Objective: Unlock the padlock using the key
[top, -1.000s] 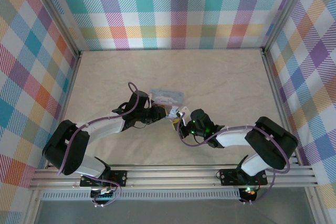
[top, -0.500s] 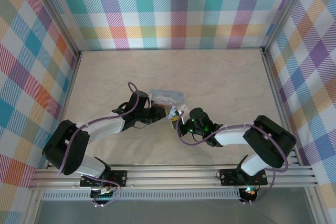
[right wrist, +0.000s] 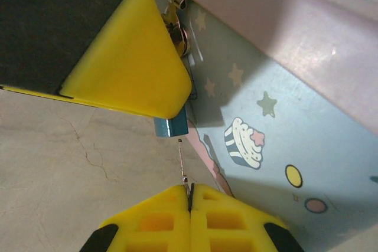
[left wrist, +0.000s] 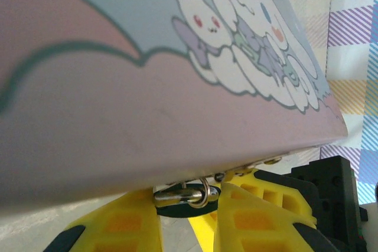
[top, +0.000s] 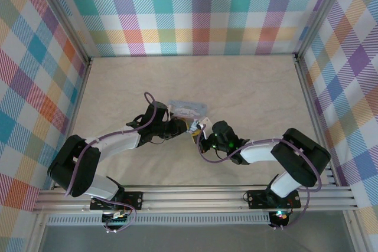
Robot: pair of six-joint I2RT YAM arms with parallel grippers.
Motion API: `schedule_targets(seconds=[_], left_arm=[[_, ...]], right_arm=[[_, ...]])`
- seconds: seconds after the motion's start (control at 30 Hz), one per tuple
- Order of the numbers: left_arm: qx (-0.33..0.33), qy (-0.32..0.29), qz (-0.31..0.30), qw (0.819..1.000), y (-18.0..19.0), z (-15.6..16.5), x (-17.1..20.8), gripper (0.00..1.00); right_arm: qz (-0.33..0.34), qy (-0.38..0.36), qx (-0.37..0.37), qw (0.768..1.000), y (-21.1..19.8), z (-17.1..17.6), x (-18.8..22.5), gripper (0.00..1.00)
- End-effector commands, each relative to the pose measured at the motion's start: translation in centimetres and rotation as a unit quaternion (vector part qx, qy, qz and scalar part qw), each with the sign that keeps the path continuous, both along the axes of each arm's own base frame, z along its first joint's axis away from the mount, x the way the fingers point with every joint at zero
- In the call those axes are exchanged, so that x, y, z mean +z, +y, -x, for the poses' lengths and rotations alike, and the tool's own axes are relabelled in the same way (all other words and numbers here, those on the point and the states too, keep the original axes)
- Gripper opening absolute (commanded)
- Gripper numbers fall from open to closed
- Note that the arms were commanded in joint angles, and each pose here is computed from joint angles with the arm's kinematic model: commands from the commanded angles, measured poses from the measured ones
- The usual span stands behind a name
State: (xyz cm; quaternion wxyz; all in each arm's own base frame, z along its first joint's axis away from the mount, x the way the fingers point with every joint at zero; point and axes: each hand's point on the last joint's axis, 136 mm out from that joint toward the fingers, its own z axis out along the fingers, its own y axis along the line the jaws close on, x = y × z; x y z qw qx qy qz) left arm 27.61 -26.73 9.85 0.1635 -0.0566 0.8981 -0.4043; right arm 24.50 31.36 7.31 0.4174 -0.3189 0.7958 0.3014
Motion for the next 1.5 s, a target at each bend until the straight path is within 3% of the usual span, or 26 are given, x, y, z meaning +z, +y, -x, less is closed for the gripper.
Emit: schedule_targets(seconds=[0.0, 1.47], left_arm=[[-0.017, -0.024, 0.025, 0.999, -1.5, -0.5, 2.2, 0.20], [-0.017, -0.017, 0.020, 1.000, -1.7, -0.2, 1.7, 0.20]], right_arm=[[-0.020, -0.029, 0.006, 0.999, 1.0, -0.5, 1.6, 0.00], [-0.056, -0.059, -0.013, 0.997, 0.6, -0.9, 3.5, 0.00]])
